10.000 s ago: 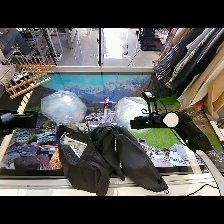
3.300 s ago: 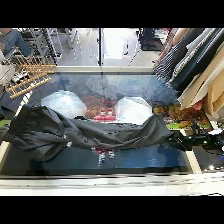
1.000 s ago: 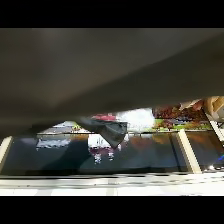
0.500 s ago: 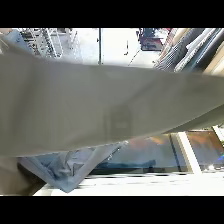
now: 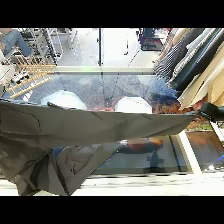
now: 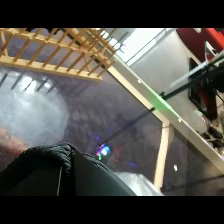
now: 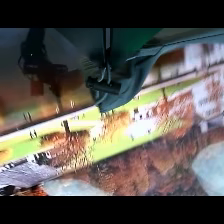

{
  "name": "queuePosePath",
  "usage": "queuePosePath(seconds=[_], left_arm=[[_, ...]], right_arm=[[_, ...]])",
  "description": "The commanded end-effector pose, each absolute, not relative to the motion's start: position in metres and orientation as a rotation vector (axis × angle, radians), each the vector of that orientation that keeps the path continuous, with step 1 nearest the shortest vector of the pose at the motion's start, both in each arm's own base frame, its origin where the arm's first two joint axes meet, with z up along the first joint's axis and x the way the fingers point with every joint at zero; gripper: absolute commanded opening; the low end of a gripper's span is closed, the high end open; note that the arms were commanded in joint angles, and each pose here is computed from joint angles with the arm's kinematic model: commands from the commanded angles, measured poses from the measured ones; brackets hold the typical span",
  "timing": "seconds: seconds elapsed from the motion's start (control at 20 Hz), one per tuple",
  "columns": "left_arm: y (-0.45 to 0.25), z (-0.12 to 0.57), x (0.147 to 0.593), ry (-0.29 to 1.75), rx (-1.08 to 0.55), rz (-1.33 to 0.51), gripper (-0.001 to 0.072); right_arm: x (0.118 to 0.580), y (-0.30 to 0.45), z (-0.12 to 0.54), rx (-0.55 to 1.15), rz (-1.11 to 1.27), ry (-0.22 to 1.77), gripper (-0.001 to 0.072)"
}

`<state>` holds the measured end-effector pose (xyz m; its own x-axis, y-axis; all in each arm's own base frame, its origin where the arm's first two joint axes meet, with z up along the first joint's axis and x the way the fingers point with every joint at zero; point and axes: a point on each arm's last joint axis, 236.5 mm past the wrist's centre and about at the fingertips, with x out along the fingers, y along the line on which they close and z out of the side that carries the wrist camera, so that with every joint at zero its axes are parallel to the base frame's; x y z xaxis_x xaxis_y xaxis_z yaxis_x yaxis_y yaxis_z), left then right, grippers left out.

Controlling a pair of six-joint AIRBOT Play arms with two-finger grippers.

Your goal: Fold the clothes and pants, and hang the long-sleeved shirts on hangers.

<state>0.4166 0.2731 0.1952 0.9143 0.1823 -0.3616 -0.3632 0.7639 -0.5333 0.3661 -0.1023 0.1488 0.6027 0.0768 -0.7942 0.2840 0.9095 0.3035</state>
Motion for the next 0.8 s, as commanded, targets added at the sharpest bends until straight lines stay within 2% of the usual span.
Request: queuePosePath(seconds=[0.0, 0.25, 0.3, 0.35, 0.4, 0.45, 0.55, 0.65, 0.7, 0.75], left_arm=[[0.300, 0.149, 0.459, 0.243, -0.682, 0.400, 0.0013], [0.289, 0.092, 0.565, 0.219, -0.696, 0.407, 0.0019], [0.287, 0.093, 0.581, 0.211, -0.692, 0.386, 0.0161], [0.284, 0.097, 0.589, 0.211, -0.693, 0.358, 0.0485], [0.284, 0.104, 0.590, 0.220, -0.689, 0.327, 0.0705], [0.286, 0.109, 0.582, 0.246, -0.678, 0.296, 0.0694], [0.296, 0.101, 0.542, 0.404, -0.607, 0.236, 0.0689], [0.319, 0.063, 0.462, 0.691, -0.626, 0.307, 0.0688], [0.333, 0.039, 0.408, 0.864, -0.656, 0.398, 0.0682], [0.341, 0.022, 0.361, 1.011, -0.665, 0.458, 0.0635]], right_arm=[[0.442, -0.118, 0.092, 0.464, -0.195, 0.855, 0.0018], [0.572, -0.110, 0.015, 0.648, -0.242, 0.694, 0.0023], [0.585, -0.102, 0.008, 0.645, -0.224, 0.711, 0.0088], [0.589, -0.094, 0.002, 0.642, -0.202, 0.751, 0.0455], [0.583, -0.087, -0.003, 0.618, -0.175, 0.820, 0.0646], [0.568, -0.083, -0.007, 0.572, -0.141, 0.905, 0.0558], [0.529, -0.080, -0.015, 0.507, -0.066, 1.070, 0.0553], [0.483, -0.061, -0.019, 0.469, 0.069, 1.240, 0.0552], [0.460, -0.043, -0.017, 0.478, 0.149, 1.303, 0.0552], [0.441, -0.024, -0.015, 0.502, 0.224, 1.337, 0.0551]])
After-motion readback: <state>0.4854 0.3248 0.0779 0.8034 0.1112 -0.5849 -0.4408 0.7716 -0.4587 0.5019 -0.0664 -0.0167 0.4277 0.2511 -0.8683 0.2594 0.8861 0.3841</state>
